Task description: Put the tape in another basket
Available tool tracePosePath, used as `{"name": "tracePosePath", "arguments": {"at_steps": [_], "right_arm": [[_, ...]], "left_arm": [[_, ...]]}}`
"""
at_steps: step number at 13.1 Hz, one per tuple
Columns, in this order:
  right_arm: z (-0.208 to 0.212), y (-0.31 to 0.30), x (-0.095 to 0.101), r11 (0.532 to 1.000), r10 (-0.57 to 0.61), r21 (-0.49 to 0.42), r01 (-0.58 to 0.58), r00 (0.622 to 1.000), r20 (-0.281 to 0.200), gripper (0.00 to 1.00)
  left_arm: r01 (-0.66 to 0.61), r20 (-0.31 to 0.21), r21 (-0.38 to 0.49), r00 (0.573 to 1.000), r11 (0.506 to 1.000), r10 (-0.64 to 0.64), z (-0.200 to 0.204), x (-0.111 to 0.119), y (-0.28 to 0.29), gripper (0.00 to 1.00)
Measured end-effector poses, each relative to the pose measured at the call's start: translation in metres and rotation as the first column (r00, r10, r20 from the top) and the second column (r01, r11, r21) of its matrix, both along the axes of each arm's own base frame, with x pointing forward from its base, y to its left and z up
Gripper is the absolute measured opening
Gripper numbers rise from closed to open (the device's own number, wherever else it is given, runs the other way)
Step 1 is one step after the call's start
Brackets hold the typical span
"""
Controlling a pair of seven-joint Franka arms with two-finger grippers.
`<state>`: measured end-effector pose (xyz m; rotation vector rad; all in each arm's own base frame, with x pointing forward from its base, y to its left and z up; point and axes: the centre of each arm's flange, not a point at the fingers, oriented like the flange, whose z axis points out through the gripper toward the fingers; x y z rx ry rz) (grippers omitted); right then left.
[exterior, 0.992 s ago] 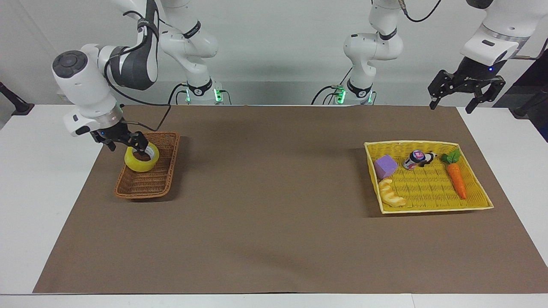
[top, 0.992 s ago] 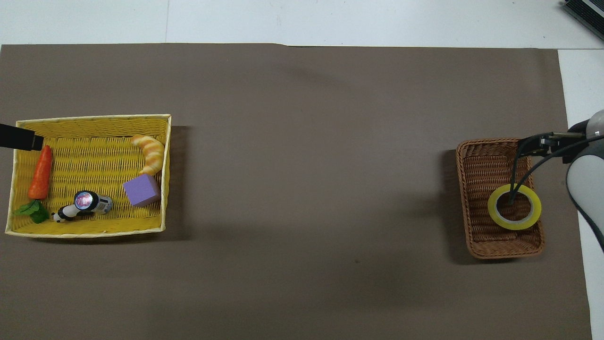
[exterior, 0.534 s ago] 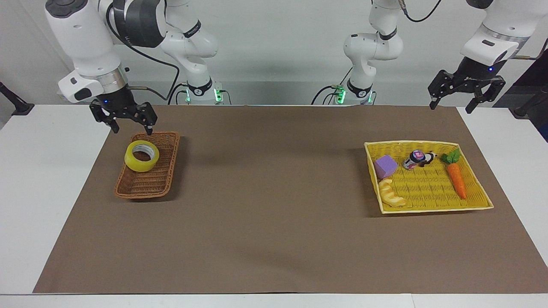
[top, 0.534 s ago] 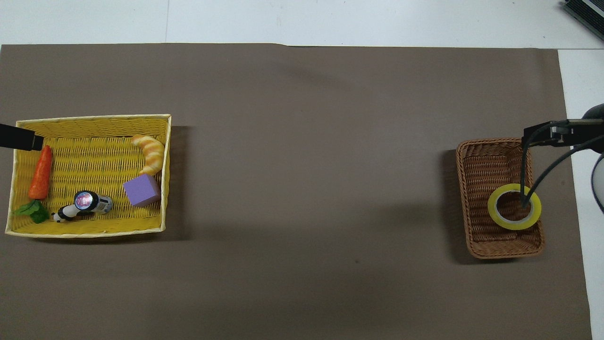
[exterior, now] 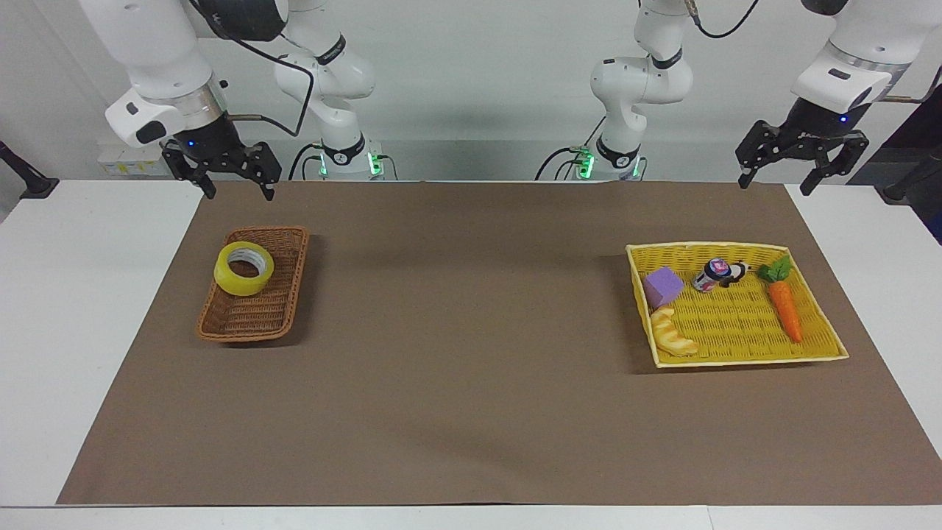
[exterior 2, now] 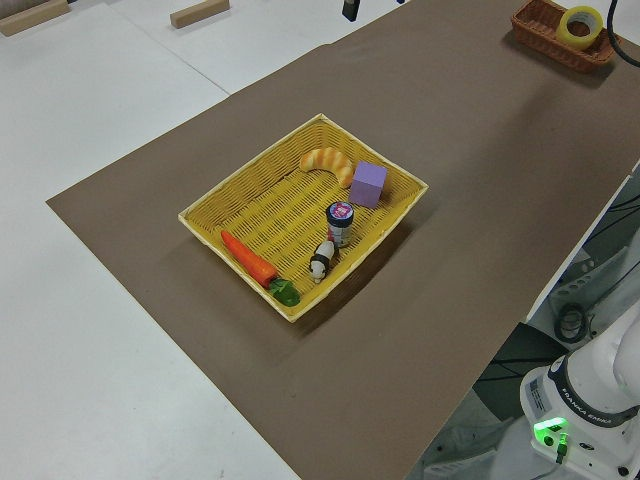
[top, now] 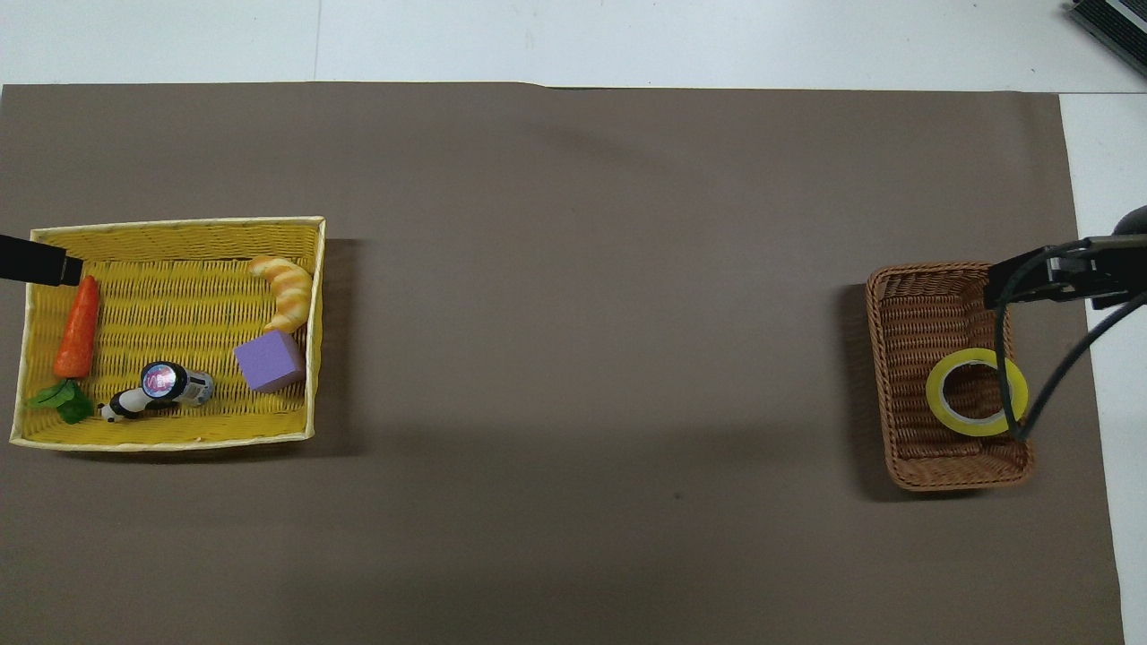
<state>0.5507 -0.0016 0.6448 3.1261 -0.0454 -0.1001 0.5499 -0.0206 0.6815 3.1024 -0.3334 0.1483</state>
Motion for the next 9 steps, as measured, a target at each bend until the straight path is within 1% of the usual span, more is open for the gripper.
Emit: {"name": "tracePosePath", "arguments": {"at_steps": [9], "right_arm": [[0.005, -0.011, -0.004, 1.0, -0.018, 0.007, 0.018, 1.0, 0.005, 1.0]], "left_arm": [[0.0, 0.0, 0.0, 1.0, 1.0, 0.0, 0.0, 0.0, 0.0, 1.0]]}}
